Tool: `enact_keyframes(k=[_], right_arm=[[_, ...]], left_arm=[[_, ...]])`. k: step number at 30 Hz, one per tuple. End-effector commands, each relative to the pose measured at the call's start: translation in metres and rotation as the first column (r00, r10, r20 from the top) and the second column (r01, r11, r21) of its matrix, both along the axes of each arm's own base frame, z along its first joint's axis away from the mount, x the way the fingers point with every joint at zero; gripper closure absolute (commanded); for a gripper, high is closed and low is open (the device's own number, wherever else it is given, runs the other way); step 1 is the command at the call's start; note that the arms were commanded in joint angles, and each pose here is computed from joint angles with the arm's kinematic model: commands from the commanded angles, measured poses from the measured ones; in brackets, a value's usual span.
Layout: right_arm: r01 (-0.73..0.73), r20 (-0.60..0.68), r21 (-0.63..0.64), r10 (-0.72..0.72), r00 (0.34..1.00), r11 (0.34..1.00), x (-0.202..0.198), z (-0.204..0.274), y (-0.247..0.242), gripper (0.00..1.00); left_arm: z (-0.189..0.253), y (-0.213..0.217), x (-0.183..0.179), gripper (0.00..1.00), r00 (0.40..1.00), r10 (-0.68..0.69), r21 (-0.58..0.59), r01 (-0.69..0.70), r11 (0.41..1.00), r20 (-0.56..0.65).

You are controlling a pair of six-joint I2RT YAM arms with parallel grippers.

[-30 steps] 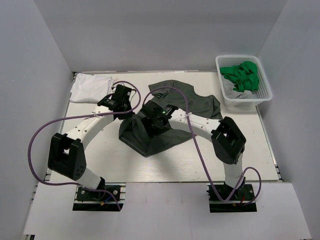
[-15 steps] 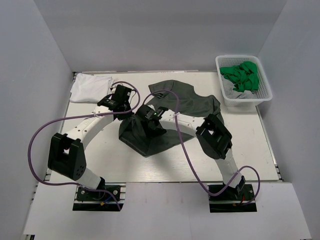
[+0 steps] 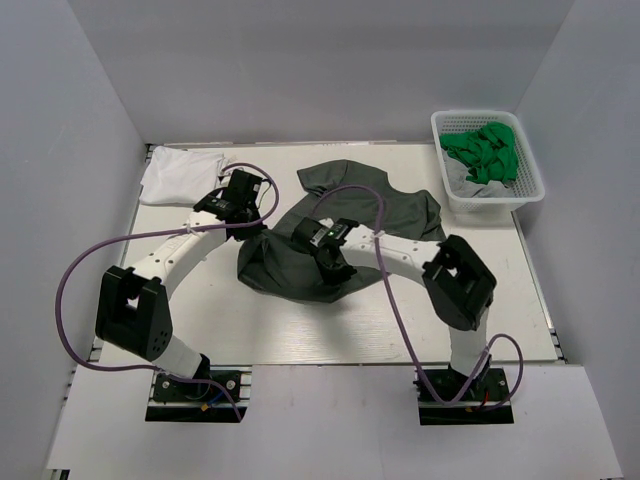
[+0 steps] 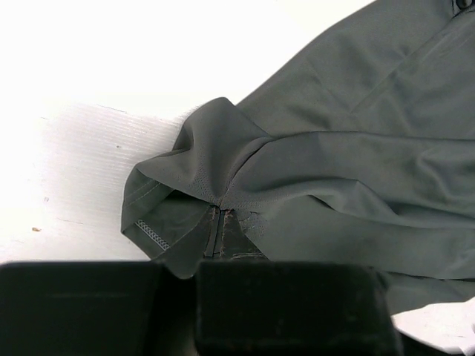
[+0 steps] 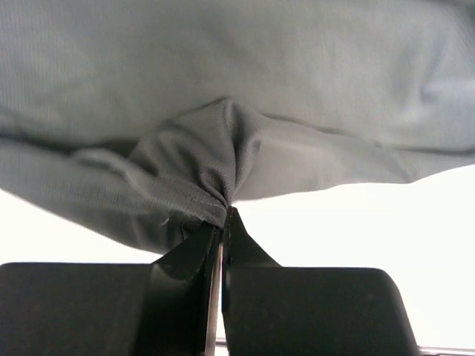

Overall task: Fold and stack the t-shirts
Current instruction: Flatten out the tshirt

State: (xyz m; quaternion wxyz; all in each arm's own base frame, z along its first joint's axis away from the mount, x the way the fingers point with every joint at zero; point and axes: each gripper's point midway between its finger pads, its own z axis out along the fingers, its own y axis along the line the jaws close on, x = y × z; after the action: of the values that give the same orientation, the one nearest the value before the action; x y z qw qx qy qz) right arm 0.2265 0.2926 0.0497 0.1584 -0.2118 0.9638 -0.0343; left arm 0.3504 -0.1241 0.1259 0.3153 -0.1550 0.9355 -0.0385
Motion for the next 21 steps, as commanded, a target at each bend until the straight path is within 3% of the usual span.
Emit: enact_keyframes(k=[1,6,9,16,18,21], right_arm=[[0.021,-0.026,0.03,-0.02,0.999,0.999,-0.019,0.02,-0.017,1.0],[-0.089,-0.022,0.116,0.092,0.996,0.989,-0.029,0.036,-0.017,1.0],[-0.145,0.106,0.181,0.127,0.986,0.973,-0.019,0.084,-0.022,1.0],[0.034,0.378,0.141,-0.085,0.922,0.989,0.037,0.182,-0.077,1.0],[0.099,0.468,0.103,-0.136,0.873,0.99,0.05,0.201,-0.1,1.0],[0.166,0.586,0.176,-0.239,0.775,0.97,0.07,0.252,-0.123,1.0]], left_arm=[[0.017,0.005,0.005,1.0,0.998,0.023,-0.004,-0.023,1.0,0.054],[0.019,0.004,0.002,1.0,0.999,0.017,-0.012,-0.017,1.0,0.051],[0.032,0.004,0.001,1.0,0.997,0.018,-0.024,-0.016,1.0,0.079],[0.114,0.014,0.014,1.0,0.959,0.086,-0.056,-0.074,0.996,0.271],[0.135,0.025,0.019,1.0,0.939,0.128,-0.033,-0.124,0.992,0.318],[0.187,0.036,0.024,1.0,0.892,0.171,-0.042,-0.17,0.985,0.417]])
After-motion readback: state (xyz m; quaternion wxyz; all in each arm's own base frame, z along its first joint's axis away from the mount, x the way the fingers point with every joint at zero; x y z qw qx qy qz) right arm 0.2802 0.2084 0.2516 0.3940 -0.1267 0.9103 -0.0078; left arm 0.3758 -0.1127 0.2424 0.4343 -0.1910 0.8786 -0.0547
